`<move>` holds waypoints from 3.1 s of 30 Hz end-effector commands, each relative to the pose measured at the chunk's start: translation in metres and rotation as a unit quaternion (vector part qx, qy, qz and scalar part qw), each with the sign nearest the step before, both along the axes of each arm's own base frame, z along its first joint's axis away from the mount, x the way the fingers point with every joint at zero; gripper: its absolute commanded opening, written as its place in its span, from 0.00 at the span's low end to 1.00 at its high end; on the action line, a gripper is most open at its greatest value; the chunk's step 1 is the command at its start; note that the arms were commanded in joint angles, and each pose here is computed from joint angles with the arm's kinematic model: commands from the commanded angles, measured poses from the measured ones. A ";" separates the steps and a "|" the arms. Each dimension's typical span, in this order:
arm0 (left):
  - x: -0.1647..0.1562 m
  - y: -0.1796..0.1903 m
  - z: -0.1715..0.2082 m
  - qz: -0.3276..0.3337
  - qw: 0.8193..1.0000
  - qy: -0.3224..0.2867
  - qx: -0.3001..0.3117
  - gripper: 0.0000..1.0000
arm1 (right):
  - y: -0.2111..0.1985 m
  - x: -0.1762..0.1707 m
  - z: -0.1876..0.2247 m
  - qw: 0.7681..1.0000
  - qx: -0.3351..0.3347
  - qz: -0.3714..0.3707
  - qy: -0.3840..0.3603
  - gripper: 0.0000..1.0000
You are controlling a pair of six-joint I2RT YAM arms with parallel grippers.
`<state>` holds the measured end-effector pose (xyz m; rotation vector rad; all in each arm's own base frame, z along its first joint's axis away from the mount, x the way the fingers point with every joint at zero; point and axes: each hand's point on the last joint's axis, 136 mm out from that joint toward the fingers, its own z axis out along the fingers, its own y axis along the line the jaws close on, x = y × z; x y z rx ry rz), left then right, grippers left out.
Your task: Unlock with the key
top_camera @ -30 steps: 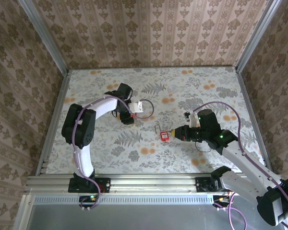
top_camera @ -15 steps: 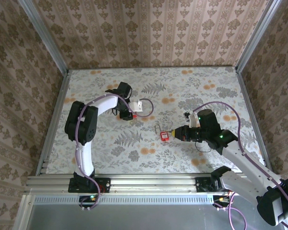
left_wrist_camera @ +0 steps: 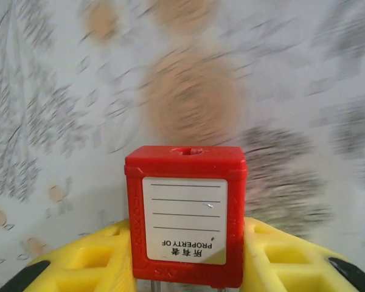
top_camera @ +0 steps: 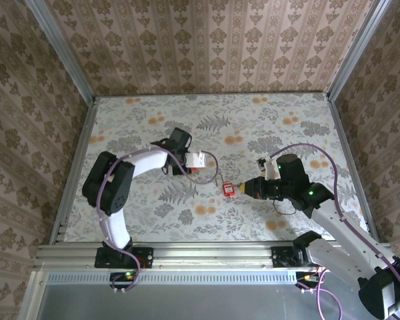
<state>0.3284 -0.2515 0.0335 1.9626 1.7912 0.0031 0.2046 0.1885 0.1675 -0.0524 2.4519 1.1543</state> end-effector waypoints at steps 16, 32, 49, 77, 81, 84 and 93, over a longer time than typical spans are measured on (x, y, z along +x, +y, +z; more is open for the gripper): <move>-0.130 -0.072 0.102 -0.165 0.973 -0.031 -0.156 0.00 | 0.029 -0.013 -0.009 0.999 -0.015 0.027 -0.018 0.00; -0.156 -0.080 0.102 -0.197 0.970 -0.018 -0.142 0.00 | 0.019 -0.009 -0.029 0.998 -0.059 0.015 -0.010 0.00; -0.153 -0.083 0.100 -0.187 0.972 -0.015 -0.141 0.00 | 0.027 -0.006 -0.032 0.999 -0.031 0.008 -0.004 0.00; -0.144 -0.087 0.099 -0.162 0.976 -0.008 -0.144 0.00 | 0.050 -0.012 -0.031 0.999 -0.013 0.035 0.000 0.00; -0.140 -0.087 0.099 -0.150 0.978 -0.005 -0.143 0.00 | 0.052 -0.014 -0.031 0.999 -0.011 0.036 0.001 0.00; -0.137 -0.087 0.100 -0.143 0.979 -0.003 -0.145 0.00 | 0.053 -0.017 -0.032 0.999 -0.010 0.038 0.002 0.00; -0.131 -0.087 0.094 -0.130 0.982 -0.005 -0.137 0.00 | 0.057 -0.020 -0.027 0.999 0.005 0.041 0.001 0.00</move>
